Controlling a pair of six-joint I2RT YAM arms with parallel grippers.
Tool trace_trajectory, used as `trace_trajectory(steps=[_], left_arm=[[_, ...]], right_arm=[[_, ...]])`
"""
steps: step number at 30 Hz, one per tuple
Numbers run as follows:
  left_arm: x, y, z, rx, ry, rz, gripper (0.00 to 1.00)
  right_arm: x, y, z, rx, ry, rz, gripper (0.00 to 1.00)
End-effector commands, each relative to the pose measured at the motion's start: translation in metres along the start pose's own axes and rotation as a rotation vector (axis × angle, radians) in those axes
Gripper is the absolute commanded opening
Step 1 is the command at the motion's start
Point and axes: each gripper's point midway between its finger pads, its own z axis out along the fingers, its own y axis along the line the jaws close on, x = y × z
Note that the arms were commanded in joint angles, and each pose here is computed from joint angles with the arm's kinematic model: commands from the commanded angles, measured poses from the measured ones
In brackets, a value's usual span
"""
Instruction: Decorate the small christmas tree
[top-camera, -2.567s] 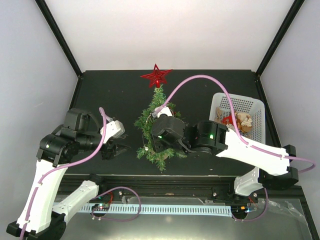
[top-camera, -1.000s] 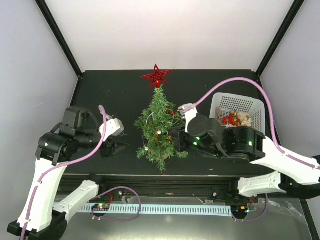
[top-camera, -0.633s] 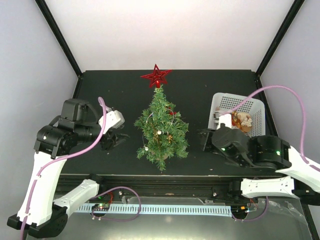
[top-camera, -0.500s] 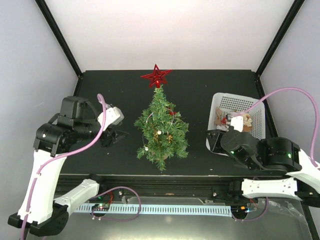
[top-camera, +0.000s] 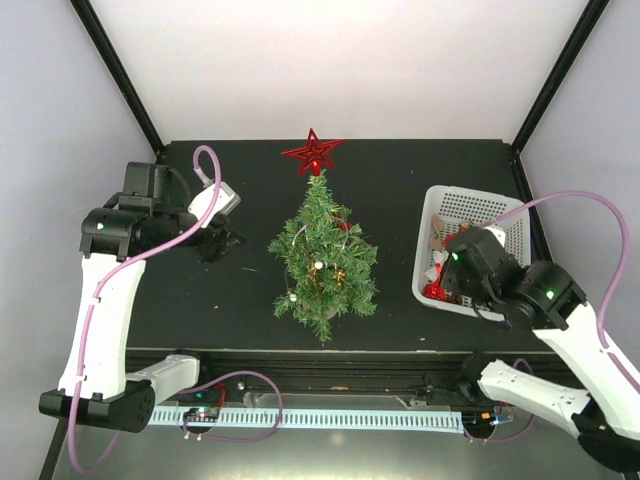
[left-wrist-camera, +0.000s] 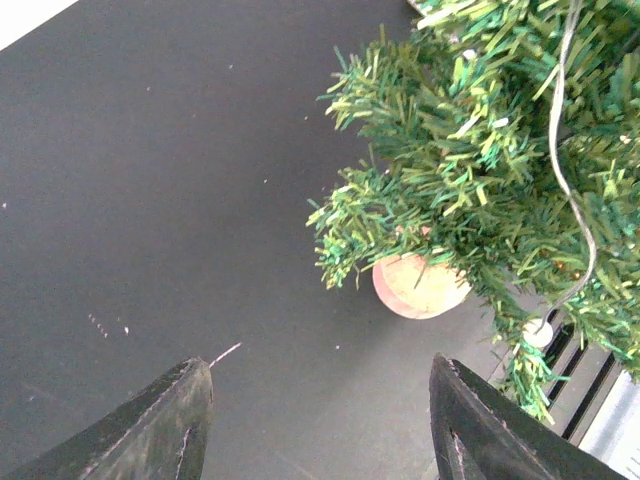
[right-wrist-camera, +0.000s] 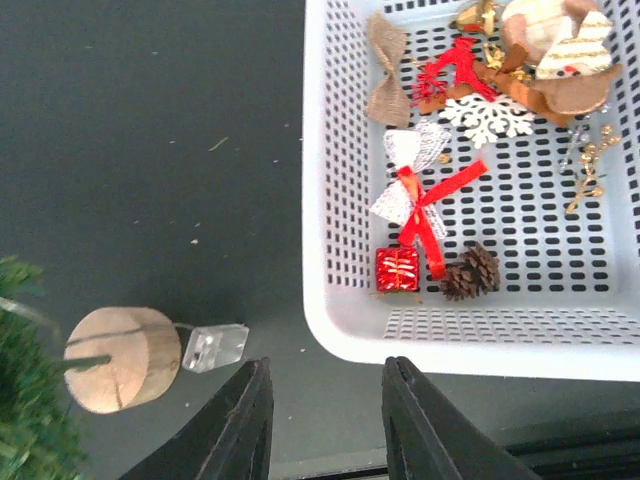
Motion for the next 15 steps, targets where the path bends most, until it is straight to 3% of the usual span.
trace_trajectory(steps=[1,9,15], left_arm=[[-0.011,0.001,0.008,0.042,-0.059,-0.001,0.60],[-0.019,0.015,0.046,0.103,-0.133,-0.008,0.60],[-0.037,0.026,0.049,0.093,-0.181,-0.003,0.60]], right_arm=[[-0.005,0.011,0.027,-0.001,0.082,-0.037,0.33],[-0.034,-0.029,0.080,0.077,0.199,0.245,0.38],[-0.050,-0.062,0.118,0.165,0.234,0.353,0.38]])
